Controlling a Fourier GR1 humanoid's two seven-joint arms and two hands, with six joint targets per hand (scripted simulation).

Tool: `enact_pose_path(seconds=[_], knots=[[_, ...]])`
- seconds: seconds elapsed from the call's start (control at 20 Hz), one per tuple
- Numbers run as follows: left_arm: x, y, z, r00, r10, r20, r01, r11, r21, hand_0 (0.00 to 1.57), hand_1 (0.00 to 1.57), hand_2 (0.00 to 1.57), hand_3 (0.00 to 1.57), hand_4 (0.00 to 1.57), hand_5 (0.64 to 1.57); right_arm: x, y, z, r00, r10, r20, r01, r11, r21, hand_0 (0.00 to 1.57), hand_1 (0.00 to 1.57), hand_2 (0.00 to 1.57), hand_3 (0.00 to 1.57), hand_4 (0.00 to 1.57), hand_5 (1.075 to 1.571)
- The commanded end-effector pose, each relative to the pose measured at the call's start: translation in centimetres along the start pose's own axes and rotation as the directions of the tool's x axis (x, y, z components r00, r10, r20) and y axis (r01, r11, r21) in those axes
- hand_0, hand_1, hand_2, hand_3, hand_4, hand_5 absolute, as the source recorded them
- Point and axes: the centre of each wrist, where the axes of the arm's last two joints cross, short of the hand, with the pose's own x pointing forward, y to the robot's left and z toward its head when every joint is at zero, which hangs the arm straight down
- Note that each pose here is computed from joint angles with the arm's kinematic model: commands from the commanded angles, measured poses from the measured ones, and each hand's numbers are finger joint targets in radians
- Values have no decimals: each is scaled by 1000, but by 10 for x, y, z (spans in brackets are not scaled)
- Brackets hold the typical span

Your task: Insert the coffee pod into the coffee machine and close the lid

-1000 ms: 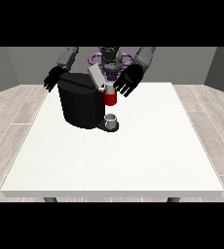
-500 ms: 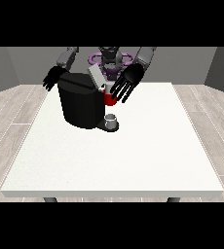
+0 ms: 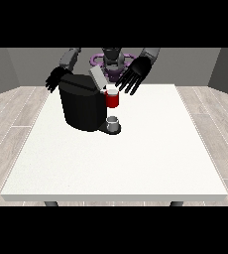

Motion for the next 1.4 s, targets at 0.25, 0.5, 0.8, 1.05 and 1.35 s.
enact_pose_path(seconds=[0.25,0.5,0.8,1.05,1.35], knots=[[-6,-46,4,986,167,-22,-168,985,-46,0,0,0,0,0,1571,-22,-24,19,997,5,-80,-8,999,-37,0,0,0,0,434,1571],[-45,-105,29,822,568,-36,-568,823,16,0,0,0,0,249,1571,-42,-40,48,987,-22,-162,10,997,-74,0,0,0,0,399,1571],[-57,-186,63,664,742,-89,-744,668,11,0,0,0,0,0,1571,-35,-52,50,984,73,-165,-80,996,-38,0,0,0,0,366,1571],[-85,-212,97,540,826,-162,-831,554,55,0,0,0,0,227,1571,-5,-62,36,987,72,-145,-64,996,55,0,0,0,0,257,1571],[-82,-228,111,475,862,-177,-864,495,92,0,0,0,0,0,1571,35,-44,16,996,63,-70,-51,986,156,0,0,0,0,0,1571]])
